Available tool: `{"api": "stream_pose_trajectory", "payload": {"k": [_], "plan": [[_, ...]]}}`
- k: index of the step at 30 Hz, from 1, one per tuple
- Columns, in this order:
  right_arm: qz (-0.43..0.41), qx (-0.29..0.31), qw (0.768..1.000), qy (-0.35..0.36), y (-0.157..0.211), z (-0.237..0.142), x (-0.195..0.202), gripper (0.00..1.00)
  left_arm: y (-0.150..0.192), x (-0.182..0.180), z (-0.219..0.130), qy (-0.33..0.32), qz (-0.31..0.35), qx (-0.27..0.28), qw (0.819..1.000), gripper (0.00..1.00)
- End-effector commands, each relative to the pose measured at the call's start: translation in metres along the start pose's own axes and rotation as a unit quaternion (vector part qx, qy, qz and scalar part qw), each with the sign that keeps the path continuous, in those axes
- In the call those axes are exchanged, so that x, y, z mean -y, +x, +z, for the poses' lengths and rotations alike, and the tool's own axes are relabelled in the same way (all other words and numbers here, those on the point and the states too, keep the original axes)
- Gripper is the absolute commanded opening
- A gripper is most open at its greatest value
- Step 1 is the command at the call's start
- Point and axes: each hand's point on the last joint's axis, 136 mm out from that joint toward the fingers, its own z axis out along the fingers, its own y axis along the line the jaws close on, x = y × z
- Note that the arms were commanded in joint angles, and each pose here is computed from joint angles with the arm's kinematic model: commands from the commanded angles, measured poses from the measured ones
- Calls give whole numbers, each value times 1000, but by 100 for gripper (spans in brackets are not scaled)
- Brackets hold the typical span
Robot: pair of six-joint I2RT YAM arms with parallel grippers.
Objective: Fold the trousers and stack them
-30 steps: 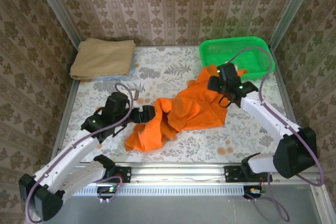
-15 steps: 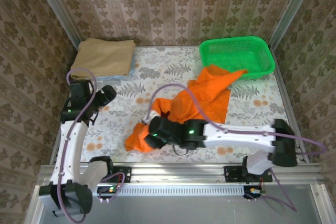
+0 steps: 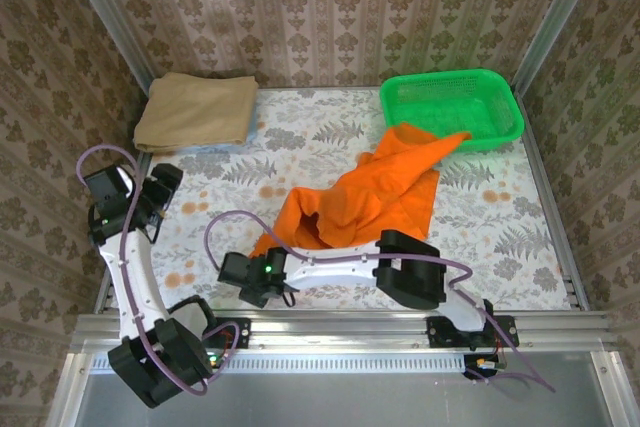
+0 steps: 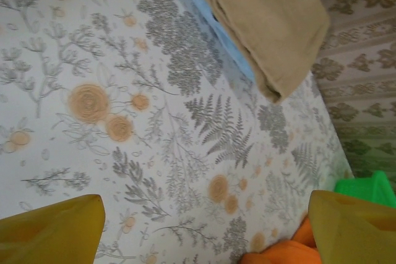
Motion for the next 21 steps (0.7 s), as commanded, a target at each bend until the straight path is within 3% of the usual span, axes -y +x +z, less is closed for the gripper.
{"api": "stream_pose_trajectory", "payload": {"k": [1,3,6,8,13,17,21], "plan": [[-5,-25,1000,18,8,10,20,66,3,10,-3,32,-2,-5,999,86],[1,-40,999,31,15,19,31,56,2,10,-4,32,1,-1,1000,86],[14,-48,998,36,20,22,45,14,0,12,-6,36,4,3,999,86],[20,-34,998,38,12,8,53,0,0,14,-6,43,7,6,999,85],[58,73,994,58,-46,-99,100,0,-2,22,-10,54,16,7,998,84],[127,186,971,82,-85,-211,171,0,-3,28,-11,72,18,9,997,84],[132,264,947,129,-111,-305,216,0,4,37,-7,99,30,4,995,81]]}}
